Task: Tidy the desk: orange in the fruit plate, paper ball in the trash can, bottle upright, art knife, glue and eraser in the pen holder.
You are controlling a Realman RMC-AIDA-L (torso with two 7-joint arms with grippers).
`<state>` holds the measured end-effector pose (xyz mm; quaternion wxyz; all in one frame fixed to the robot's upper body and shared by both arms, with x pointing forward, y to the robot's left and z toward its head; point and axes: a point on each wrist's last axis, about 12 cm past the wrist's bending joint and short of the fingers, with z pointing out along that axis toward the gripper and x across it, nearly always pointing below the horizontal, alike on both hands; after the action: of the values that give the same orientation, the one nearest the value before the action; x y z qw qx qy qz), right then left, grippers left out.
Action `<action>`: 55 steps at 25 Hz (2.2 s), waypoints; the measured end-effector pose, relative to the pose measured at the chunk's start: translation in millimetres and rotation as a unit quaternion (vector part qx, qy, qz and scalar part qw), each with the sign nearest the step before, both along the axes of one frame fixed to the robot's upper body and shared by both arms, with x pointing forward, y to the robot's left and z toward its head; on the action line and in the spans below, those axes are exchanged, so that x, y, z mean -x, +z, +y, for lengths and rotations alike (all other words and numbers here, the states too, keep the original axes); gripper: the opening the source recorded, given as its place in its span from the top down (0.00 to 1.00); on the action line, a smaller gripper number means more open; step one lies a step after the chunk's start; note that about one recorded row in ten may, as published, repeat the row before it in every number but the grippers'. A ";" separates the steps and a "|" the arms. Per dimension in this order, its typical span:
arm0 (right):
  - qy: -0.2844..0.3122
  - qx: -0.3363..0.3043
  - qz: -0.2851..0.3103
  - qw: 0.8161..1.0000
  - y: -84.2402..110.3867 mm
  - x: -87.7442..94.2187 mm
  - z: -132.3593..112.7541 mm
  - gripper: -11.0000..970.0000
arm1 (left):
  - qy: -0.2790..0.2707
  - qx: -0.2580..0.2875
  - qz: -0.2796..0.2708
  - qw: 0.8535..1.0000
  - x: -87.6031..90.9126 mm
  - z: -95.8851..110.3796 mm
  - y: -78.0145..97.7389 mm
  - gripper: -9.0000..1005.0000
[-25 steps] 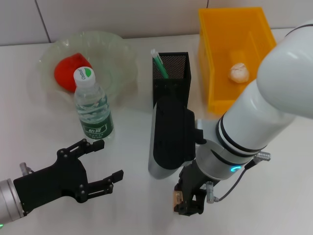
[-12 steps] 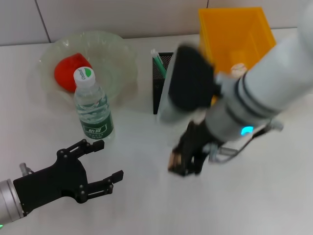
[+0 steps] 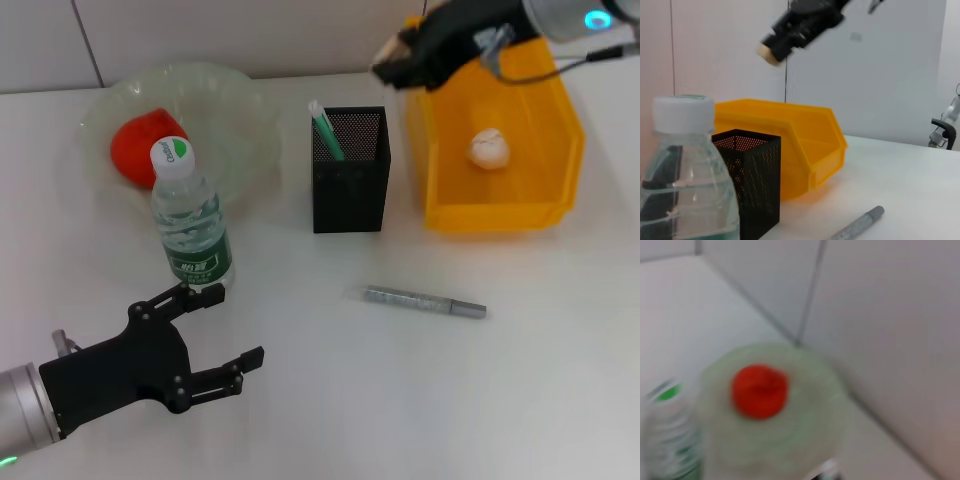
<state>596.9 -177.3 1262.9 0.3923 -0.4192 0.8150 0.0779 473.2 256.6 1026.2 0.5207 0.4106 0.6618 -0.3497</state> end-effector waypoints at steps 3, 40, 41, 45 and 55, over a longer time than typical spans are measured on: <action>-0.009 -0.005 -0.025 1.000 -0.5 -9.3 -0.8 0.59 | -0.001 0.003 0.001 1.000 -0.4 -2.0 0.3 0.14; 0.008 0.031 0.039 0.999 -57.2 -24.6 33.0 0.37 | -0.011 0.012 0.005 1.000 -3.2 -5.0 4.4 0.14; 0.006 0.027 0.037 0.999 -51.6 -22.6 31.5 0.36 | -0.011 0.012 0.005 1.000 -3.2 -5.0 4.4 0.14; 0.000 0.016 0.033 0.999 -15.9 -8.5 19.7 0.29 | -0.013 0.015 0.005 1.000 -2.7 -4.6 5.1 0.14; 0.055 0.093 0.131 0.986 -3.8 40.7 15.3 0.17 | -0.016 0.021 0.002 1.000 -2.3 -4.0 7.1 0.14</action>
<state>556.2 -162.0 1259.1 0.2368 -0.4841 0.8388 0.0774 475.5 252.6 1033.3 0.5224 0.4096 0.6487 -0.3721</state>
